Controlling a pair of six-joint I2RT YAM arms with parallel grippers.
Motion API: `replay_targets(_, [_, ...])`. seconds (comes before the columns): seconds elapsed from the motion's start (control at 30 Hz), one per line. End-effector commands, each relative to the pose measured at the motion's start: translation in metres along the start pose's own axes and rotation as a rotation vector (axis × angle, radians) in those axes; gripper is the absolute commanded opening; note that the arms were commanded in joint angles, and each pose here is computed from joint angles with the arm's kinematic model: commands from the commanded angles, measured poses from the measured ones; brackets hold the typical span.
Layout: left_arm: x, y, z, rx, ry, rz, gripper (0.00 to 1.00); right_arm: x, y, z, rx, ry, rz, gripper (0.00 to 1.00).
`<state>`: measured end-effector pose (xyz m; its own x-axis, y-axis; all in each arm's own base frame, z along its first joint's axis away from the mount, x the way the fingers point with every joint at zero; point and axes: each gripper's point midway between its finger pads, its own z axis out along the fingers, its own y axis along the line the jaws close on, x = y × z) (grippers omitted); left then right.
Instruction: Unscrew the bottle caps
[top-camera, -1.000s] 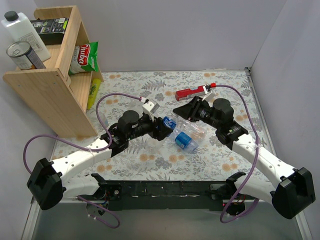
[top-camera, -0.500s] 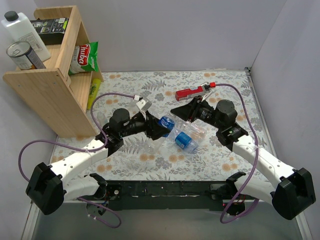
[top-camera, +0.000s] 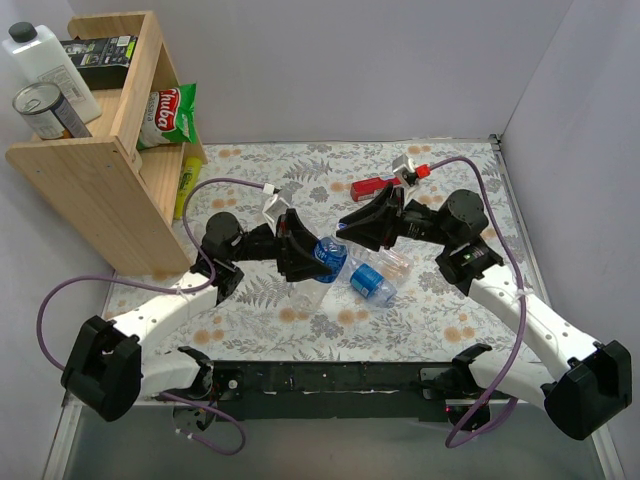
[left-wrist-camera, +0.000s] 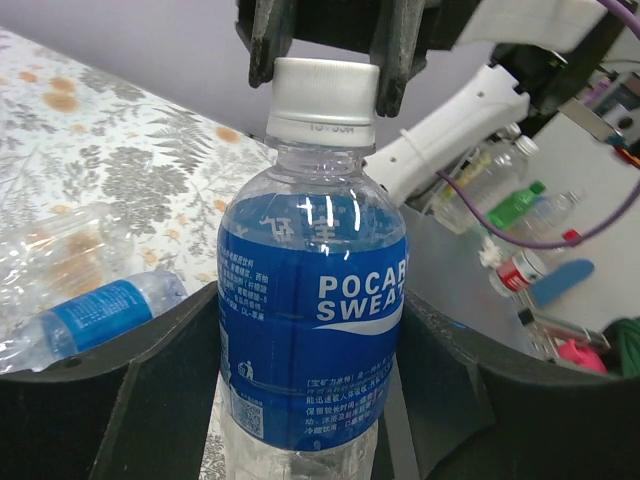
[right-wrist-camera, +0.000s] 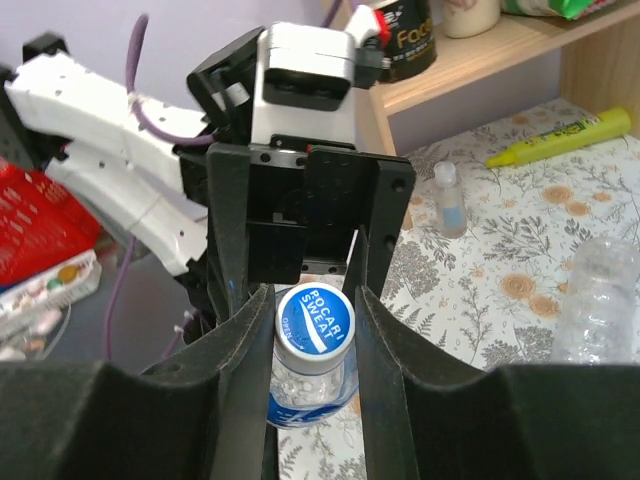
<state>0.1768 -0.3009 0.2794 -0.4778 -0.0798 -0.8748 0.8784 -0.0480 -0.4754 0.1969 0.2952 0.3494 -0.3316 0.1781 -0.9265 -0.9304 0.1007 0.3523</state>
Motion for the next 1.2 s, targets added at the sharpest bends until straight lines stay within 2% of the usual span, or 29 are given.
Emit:
replay_targets(0.0, [-0.003,-0.035,-0.001,0.185,0.047,0.066,0.01,-0.004,0.023,0.000,-0.114,0.063,-0.147,0.01])
replay_targets(0.07, [-0.005,-0.023,0.001,0.119,0.032,0.048,0.01,-0.005,0.011,0.000,-0.038,0.057,-0.134,0.01])
replay_targets(0.1, [-0.010,-0.015,0.002,0.075,0.014,0.114,0.01,-0.009,0.006,-0.002,0.000,0.045,-0.126,0.01])
replay_targets(0.13, [-0.011,0.005,0.002,-0.046,0.008,0.082,0.01,-0.013,0.001,-0.002,0.035,0.033,-0.118,0.14])
replay_targets(0.2, [-0.017,0.024,-0.001,-0.164,-0.008,0.158,0.01,-0.017,-0.012,-0.005,0.135,0.009,-0.080,0.40])
replay_targets(0.23, [-0.017,0.030,-0.006,-0.223,-0.005,0.152,0.01,-0.016,-0.016,-0.006,0.166,-0.001,-0.057,0.59])
replay_targets(0.27, [-0.024,0.044,-0.010,-0.323,-0.041,0.161,0.01,-0.019,-0.024,-0.007,0.215,-0.025,-0.044,0.64])
replay_targets(0.43, [-0.022,0.069,-0.018,-0.530,-0.059,0.188,0.02,-0.022,-0.036,-0.007,0.295,-0.118,0.071,0.80])
replay_targets(0.53, [-0.016,0.076,-0.017,-0.602,-0.048,0.192,0.01,-0.020,-0.046,-0.004,0.365,-0.162,0.110,0.81])
replay_targets(0.57, [-0.014,0.078,-0.016,-0.620,-0.042,0.199,0.01,-0.021,-0.058,-0.005,0.437,-0.182,0.128,0.81])
replay_targets(0.73, [-0.008,0.082,-0.015,-0.683,-0.030,0.198,0.01,-0.007,-0.074,0.005,0.550,-0.127,0.203,0.73])
replay_targets(0.97, [-0.010,0.085,-0.019,-0.716,-0.031,0.206,0.01,0.005,-0.086,0.000,0.669,-0.123,0.245,0.66])
replay_targets(1.17, [-0.008,0.085,-0.017,-0.710,-0.021,0.207,0.01,0.010,-0.081,0.010,0.606,-0.124,0.264,0.65])
